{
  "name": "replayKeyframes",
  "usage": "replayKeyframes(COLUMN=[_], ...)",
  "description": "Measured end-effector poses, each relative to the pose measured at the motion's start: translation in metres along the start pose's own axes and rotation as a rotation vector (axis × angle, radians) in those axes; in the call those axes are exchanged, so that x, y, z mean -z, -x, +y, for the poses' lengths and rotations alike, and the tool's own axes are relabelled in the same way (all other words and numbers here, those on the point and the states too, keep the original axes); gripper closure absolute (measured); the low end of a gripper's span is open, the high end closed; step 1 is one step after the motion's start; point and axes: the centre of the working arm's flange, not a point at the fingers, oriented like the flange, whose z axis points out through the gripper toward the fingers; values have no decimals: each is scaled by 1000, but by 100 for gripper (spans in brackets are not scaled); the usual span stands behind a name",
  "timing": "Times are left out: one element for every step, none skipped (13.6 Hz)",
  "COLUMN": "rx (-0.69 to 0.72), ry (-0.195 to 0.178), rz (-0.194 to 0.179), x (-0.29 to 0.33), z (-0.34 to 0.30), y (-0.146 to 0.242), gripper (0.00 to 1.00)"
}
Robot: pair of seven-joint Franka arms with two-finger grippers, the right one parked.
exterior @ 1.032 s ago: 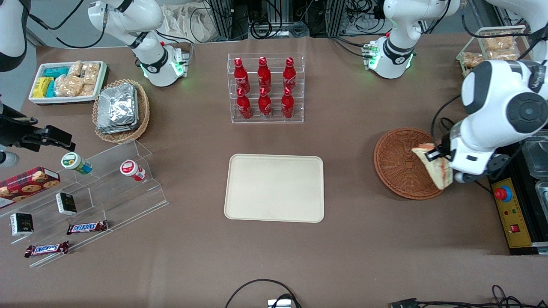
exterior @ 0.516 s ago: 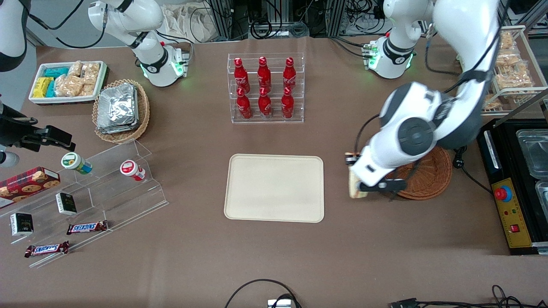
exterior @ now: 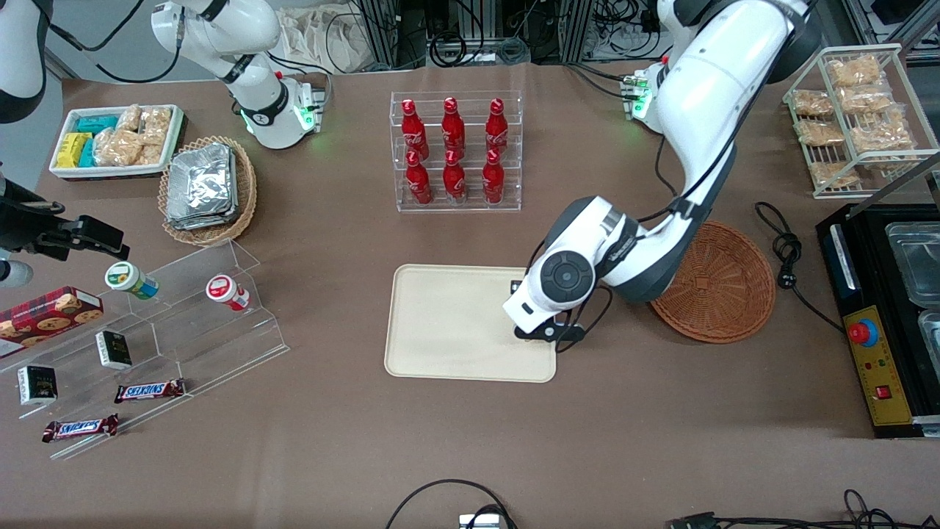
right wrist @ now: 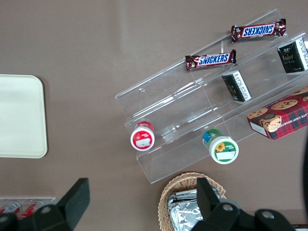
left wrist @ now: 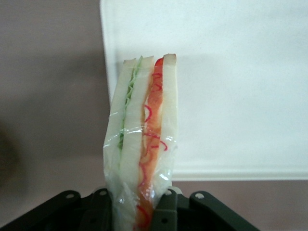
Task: Place sandwich from basket to tray
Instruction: 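Carry the sandwich over to the beige tray with the left gripper, then lower the sandwich onto the tray and open the left gripper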
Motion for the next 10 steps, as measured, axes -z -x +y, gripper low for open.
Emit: replayKeyframes(rx=[7,14,18,19,20,23,32,44,51,54], ry=[4,4,1,-1,-2,-3,-3,-4,-5,-4], rz=[-4,-10,-18,-23,-26,-27,-27,-26,-26,-25], x=[-10,-18,-24,-28,-31,-32,-32,-32,-31,-31], z=[3,5,6,7,8,9,9,9,9,9], y=[-3,-4,-4,-4,-3,-3,-3,-3,-3,-3], gripper=[79,79,80,82,83,81,72,63,52,43])
